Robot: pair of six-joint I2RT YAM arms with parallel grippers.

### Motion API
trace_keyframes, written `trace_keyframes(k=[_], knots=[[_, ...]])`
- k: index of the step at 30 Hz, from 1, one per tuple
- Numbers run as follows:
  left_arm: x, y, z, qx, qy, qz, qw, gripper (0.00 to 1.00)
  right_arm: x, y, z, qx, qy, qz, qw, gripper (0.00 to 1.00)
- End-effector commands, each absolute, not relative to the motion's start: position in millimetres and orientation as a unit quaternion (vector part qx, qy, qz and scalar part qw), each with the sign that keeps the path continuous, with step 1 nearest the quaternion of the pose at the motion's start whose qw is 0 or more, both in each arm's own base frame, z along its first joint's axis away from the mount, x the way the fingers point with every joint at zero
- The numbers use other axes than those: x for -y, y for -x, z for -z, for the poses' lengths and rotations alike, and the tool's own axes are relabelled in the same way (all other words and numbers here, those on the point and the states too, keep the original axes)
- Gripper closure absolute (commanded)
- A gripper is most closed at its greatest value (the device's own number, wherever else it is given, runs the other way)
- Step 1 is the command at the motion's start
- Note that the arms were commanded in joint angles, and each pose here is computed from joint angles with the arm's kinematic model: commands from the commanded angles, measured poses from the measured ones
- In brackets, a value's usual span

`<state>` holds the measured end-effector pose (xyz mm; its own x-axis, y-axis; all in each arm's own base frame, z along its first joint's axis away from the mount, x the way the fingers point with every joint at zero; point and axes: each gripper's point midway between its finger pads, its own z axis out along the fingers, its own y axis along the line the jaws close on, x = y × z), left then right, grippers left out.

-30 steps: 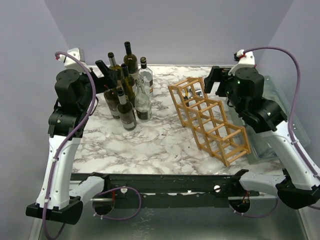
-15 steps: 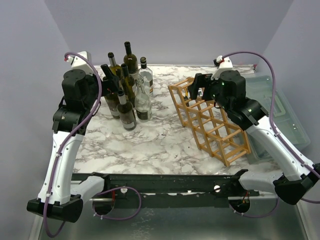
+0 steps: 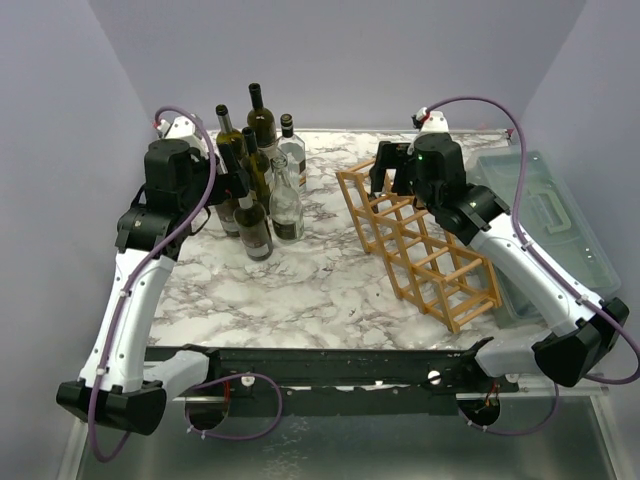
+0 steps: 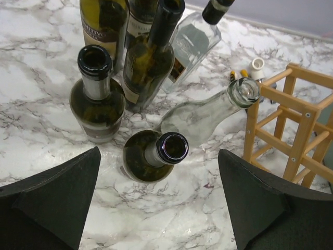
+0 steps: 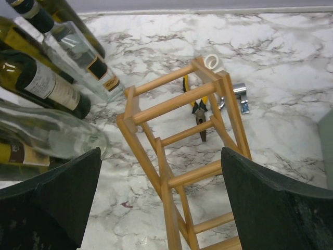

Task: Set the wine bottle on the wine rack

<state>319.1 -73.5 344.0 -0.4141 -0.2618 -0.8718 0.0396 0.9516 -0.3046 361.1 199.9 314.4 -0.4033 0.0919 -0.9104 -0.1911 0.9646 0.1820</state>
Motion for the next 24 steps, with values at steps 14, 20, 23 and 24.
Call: trace_keyframes(k=[14, 20, 23, 24], knots=[[90, -325, -274, -0.891, 0.014, 0.078, 0.448, 0.39, -163, -353, -312, -0.817, 0.004, -0.069, 0.572, 0.00], [83, -328, -262, -0.896, 0.009, 0.044, 0.442, 0.43, -154, -344, -317, -0.806, 0.007, -0.065, 0.588, 0.00], [82, -332, -258, -0.899, 0.006, 0.034, 0.437, 0.47, -161, -339, -317, -0.807, 0.038, -0.079, 0.584, 0.00], [83, -333, -256, -0.900, 0.004, 0.034, 0.434, 0.48, -166, -336, -318, -0.805, 0.052, -0.094, 0.583, 0.00]])
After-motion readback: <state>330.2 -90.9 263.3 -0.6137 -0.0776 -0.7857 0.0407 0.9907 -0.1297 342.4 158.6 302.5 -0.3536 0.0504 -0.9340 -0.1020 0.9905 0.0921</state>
